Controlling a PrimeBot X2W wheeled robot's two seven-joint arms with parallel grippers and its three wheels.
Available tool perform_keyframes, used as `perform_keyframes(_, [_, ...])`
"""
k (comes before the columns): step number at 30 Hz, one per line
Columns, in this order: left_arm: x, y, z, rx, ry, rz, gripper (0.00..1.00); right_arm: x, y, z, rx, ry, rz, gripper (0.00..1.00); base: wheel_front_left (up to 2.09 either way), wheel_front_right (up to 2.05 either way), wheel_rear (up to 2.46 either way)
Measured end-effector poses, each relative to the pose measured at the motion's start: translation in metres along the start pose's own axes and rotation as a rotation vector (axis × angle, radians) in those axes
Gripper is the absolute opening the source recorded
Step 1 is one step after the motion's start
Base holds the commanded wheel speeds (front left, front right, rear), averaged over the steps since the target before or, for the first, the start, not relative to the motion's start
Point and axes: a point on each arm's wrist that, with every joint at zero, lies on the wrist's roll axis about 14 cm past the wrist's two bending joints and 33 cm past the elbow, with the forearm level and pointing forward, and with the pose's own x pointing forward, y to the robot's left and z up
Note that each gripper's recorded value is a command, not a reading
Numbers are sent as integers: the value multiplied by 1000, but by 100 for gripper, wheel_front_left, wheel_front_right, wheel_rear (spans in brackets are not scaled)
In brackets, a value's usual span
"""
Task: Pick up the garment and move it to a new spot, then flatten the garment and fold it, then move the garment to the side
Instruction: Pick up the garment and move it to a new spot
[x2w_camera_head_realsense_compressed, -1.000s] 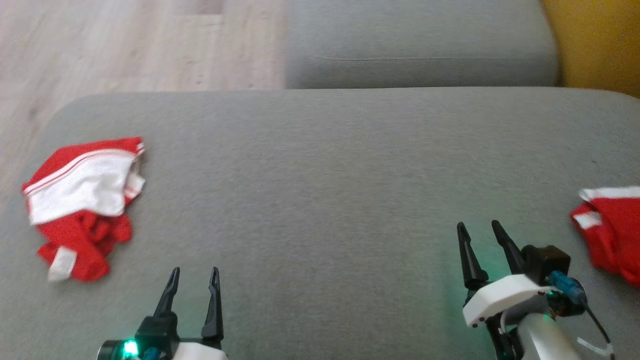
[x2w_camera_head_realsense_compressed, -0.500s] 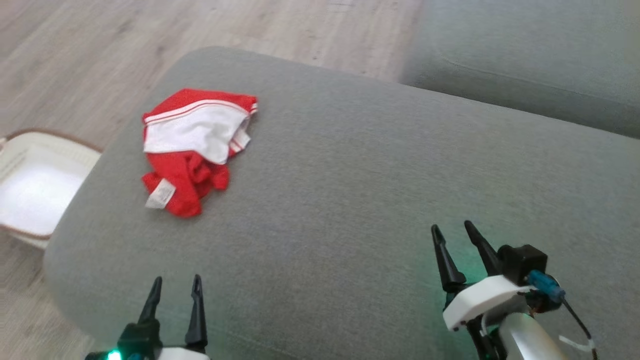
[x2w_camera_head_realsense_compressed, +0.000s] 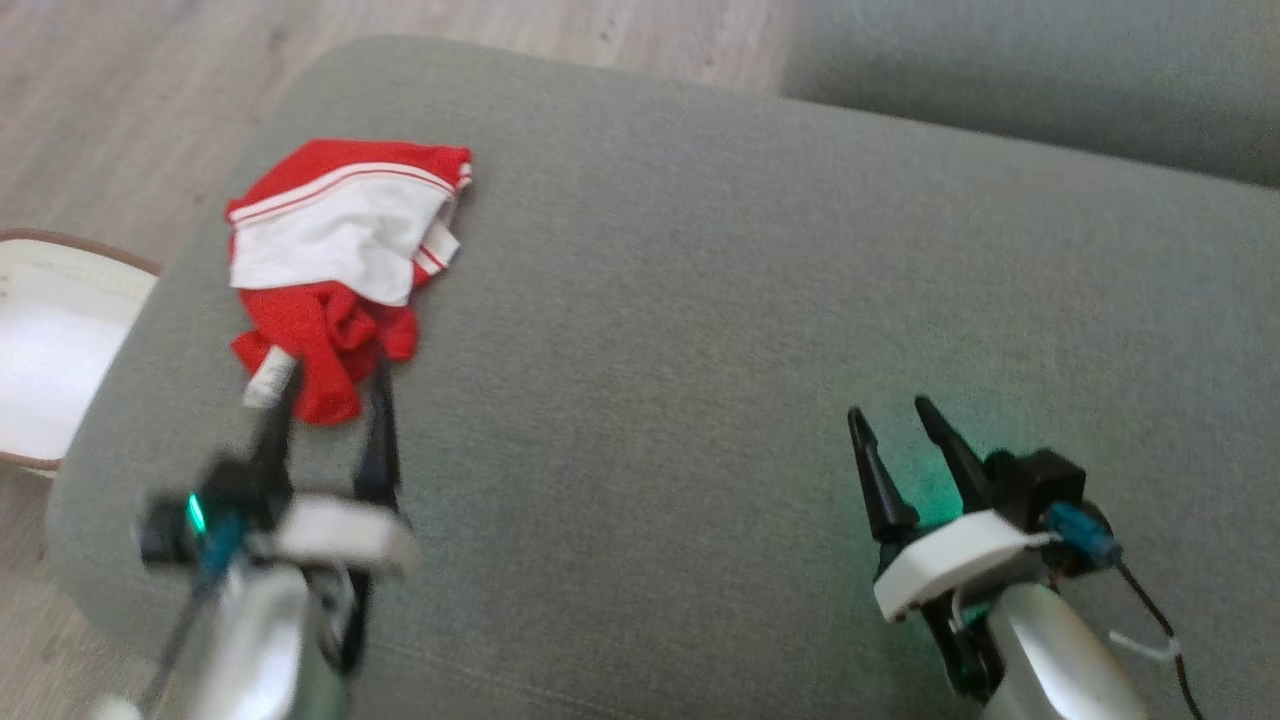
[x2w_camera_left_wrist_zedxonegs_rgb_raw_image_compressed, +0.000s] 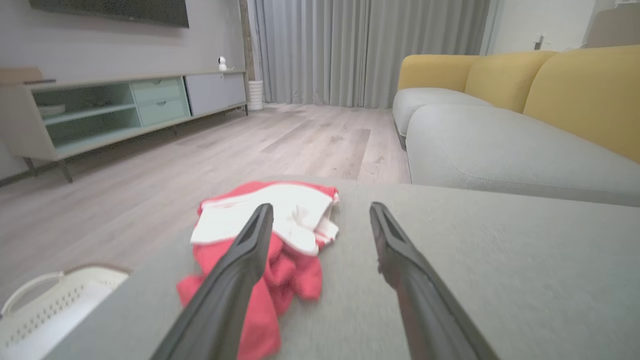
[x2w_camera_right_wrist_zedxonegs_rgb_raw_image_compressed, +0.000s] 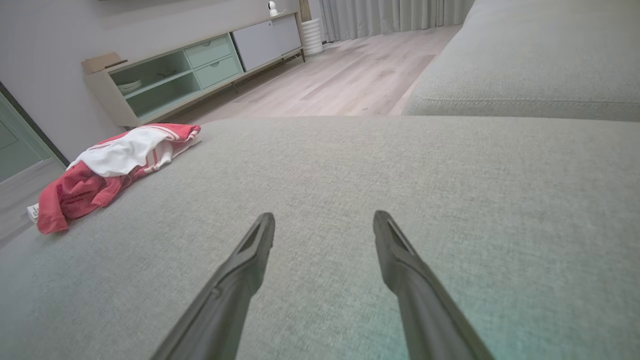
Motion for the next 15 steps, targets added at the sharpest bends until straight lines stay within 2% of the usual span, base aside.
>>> perform_keyframes(3, [39, 9, 29, 68, -52, -12, 100, 7, -7, 4, 6, -15, -9, 100, 0, 0, 0])
perform_keyframes(6, [71, 28, 37, 162, -33, -3, 100, 13, -14, 6, 8, -28, -14, 100, 0, 0, 0])
perform_keyframes(10, [102, 38, 20, 227, 71, -12, 100, 21, -26, 9, 12, -43, -27, 100, 0, 0, 0])
perform_keyframes(15, [129, 49, -21, 218, 258, 12, 100, 30, -45, 7, 11, -51, -52, 100, 0, 0, 0])
